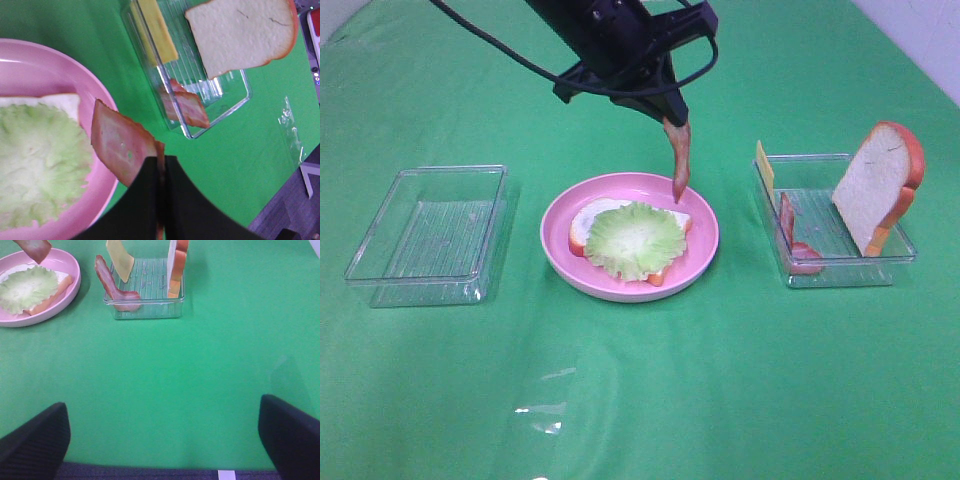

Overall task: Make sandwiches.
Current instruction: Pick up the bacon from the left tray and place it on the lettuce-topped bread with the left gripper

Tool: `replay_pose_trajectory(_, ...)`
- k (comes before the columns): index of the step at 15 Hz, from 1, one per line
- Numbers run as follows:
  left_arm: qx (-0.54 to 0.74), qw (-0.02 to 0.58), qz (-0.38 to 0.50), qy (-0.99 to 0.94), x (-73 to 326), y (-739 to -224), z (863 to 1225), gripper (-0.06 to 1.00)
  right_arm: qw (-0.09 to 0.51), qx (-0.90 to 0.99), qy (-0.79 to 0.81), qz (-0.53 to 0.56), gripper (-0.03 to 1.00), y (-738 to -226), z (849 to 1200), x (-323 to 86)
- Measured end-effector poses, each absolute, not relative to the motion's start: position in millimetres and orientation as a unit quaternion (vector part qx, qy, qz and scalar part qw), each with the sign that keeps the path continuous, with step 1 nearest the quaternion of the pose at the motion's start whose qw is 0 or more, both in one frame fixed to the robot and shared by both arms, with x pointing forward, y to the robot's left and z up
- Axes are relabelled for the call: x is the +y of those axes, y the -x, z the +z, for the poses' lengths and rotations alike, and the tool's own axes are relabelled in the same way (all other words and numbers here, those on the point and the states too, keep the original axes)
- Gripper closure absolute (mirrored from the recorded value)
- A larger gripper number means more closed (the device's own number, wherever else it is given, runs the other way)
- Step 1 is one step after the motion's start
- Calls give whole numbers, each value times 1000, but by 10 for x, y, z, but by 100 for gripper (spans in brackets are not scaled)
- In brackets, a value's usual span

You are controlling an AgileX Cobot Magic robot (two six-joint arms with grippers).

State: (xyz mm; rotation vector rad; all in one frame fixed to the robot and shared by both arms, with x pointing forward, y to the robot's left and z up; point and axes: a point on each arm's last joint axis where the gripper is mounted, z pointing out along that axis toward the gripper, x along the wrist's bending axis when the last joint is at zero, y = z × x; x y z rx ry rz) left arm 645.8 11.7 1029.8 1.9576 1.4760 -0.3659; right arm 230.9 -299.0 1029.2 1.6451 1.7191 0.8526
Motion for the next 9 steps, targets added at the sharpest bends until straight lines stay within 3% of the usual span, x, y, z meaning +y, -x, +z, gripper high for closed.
replay_pose_trajectory(9, 562, 318, -160, -747, -8, -6416, 10171, 94, 302, 648, -620, 322, -1, -2309, 10292, -2990)
